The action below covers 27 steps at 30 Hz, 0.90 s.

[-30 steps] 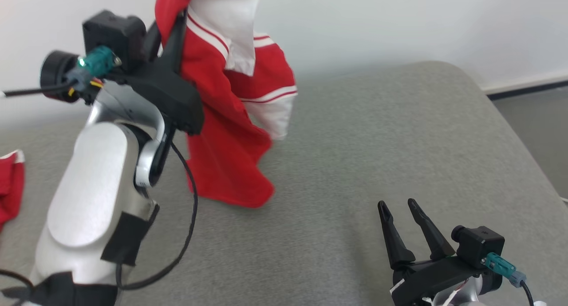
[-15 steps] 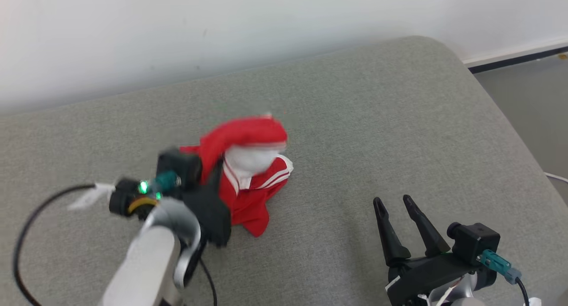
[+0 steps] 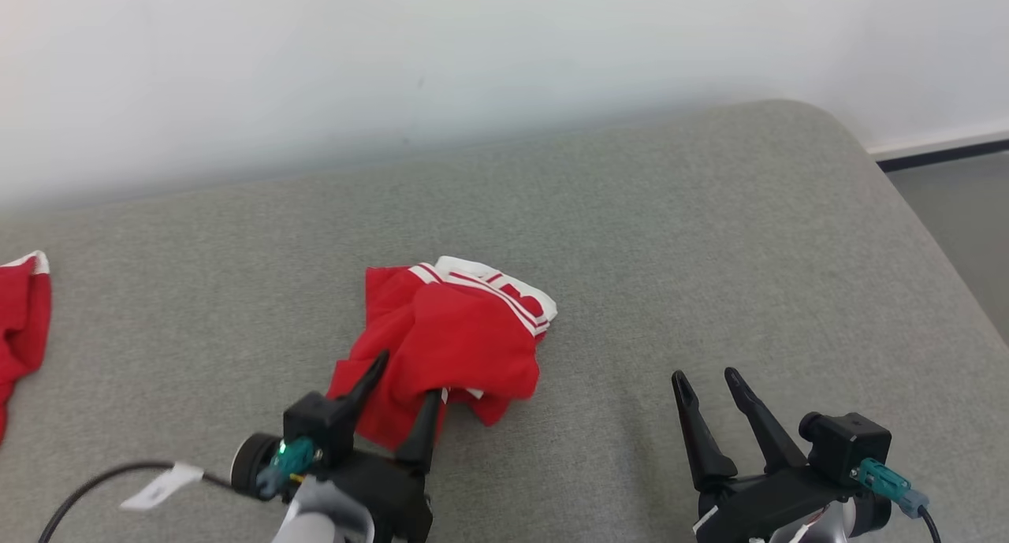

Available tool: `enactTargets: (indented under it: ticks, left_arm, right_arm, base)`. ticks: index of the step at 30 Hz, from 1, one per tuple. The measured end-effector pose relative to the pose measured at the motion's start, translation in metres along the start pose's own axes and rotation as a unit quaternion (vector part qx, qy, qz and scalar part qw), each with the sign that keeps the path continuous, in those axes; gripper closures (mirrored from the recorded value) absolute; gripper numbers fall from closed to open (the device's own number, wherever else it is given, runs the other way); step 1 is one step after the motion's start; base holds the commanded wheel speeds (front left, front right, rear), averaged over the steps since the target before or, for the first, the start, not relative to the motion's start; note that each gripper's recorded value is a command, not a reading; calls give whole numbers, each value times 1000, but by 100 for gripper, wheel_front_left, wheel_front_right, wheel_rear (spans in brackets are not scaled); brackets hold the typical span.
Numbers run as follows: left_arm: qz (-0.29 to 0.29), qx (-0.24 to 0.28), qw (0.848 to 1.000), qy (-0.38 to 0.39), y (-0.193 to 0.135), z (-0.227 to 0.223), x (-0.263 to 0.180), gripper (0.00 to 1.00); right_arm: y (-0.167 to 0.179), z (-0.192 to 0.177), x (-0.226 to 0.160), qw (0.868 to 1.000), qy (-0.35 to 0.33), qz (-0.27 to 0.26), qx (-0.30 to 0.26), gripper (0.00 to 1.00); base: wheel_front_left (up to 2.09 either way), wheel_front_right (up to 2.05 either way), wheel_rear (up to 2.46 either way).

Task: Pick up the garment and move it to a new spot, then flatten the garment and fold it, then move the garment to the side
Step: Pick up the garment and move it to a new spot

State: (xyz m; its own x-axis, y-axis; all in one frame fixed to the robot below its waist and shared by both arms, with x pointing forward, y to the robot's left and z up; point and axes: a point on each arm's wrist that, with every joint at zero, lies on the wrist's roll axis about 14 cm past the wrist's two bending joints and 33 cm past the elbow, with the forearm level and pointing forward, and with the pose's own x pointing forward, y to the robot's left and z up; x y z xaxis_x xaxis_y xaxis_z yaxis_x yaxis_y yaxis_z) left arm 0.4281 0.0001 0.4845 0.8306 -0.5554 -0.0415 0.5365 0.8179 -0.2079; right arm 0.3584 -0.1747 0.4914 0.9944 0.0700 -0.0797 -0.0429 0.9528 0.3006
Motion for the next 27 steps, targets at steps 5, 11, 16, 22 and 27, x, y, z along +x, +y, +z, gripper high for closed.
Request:
enactTargets:
  ticks: [5, 11, 16, 22, 27]
  left_arm:
    - [20, 0, 999, -29, 10, 7, -25, 0]
    - [77, 11, 995, -68, 33, 22, -67, 0]
    - [122, 25, 987, -102, 52, 42, -96, 0]
    - [156, 69, 977, -128, 67, 62, -119, 0]
    - [184, 100, 967, -143, 78, 76, -135, 0]
  right_arm:
    - [3, -1, -1, 1000, 2, 4, -1, 0]
    - [4, 0, 0, 1000, 3, 7, -5, 0]
    - [7, 0, 4, 1000, 5, 13, -8, 0]
    - [9, 1, 8, 1000, -2, 16, -9, 0]
    - [-6, 8, 6, 999, -24, -6, -23, 0]
  base:
    - [0, 0, 0]
    - [0, 0, 0]
    - [0, 0, 0]
    - [0, 0, 0]
    - [0, 0, 0]
